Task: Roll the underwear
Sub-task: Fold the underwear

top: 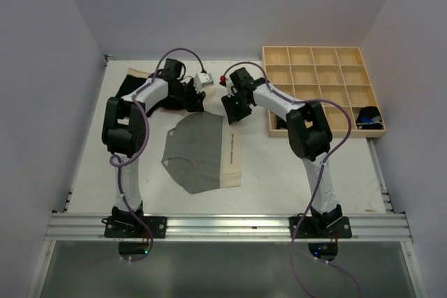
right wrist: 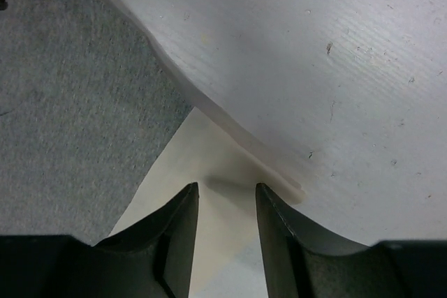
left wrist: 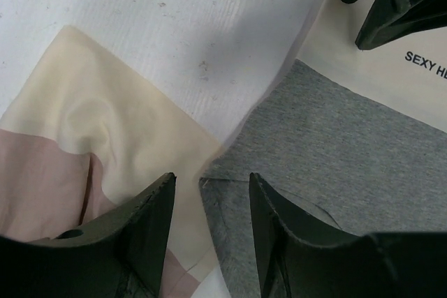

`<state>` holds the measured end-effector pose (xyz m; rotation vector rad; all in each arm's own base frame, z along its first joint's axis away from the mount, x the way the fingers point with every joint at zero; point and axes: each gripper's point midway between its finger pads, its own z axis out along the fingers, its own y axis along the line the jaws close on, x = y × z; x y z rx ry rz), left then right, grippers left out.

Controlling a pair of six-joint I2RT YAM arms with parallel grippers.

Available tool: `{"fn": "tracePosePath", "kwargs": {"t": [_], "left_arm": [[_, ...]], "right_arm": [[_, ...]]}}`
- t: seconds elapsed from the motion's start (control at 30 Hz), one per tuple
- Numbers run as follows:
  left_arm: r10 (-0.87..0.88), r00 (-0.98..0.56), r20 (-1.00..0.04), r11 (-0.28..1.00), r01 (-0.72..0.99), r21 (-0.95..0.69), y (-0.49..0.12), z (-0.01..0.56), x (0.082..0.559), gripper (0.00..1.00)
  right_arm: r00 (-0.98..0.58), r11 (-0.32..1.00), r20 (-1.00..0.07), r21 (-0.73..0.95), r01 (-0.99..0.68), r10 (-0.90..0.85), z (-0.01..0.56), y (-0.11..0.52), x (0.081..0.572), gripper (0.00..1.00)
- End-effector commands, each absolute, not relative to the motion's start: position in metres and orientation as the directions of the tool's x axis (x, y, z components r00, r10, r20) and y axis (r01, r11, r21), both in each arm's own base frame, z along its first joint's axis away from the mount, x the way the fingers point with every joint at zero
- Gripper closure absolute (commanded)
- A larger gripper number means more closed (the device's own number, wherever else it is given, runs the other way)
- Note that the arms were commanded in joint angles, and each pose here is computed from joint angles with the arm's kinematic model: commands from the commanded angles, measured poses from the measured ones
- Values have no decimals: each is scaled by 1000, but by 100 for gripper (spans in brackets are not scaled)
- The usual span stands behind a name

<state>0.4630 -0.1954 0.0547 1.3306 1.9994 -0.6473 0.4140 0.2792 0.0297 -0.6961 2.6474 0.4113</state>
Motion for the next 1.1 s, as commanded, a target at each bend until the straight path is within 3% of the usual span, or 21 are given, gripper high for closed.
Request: {"fn": "tracePosePath", "kwargs": {"t": [0.0, 0.33, 0.83, 1.0, 1.07], "left_arm": [[585, -248, -772, 338, 940, -46, -201, 63, 471, 49], [602, -283, -746, 323, 942, -96, -200, 39, 461, 54], [599, -266, -755, 301, 949, -96, -202, 45, 458, 92], [596, -255, -761, 304, 949, -80, -202, 50, 460, 96], [598, -248, -762, 308, 949, -67, -201, 52, 461, 93]], "right_arm": [[-768, 818, -494, 176, -547, -407, 53, 286, 430, 57], [-749, 815, -525, 163, -555, -405, 69, 284, 432, 56], [-741, 850, -564, 123, -512, -364, 82, 261, 458, 52], [-751, 845, -548, 141, -517, -368, 69, 263, 459, 51], [-756, 841, -540, 150, -520, -370, 65, 264, 457, 51]]}}
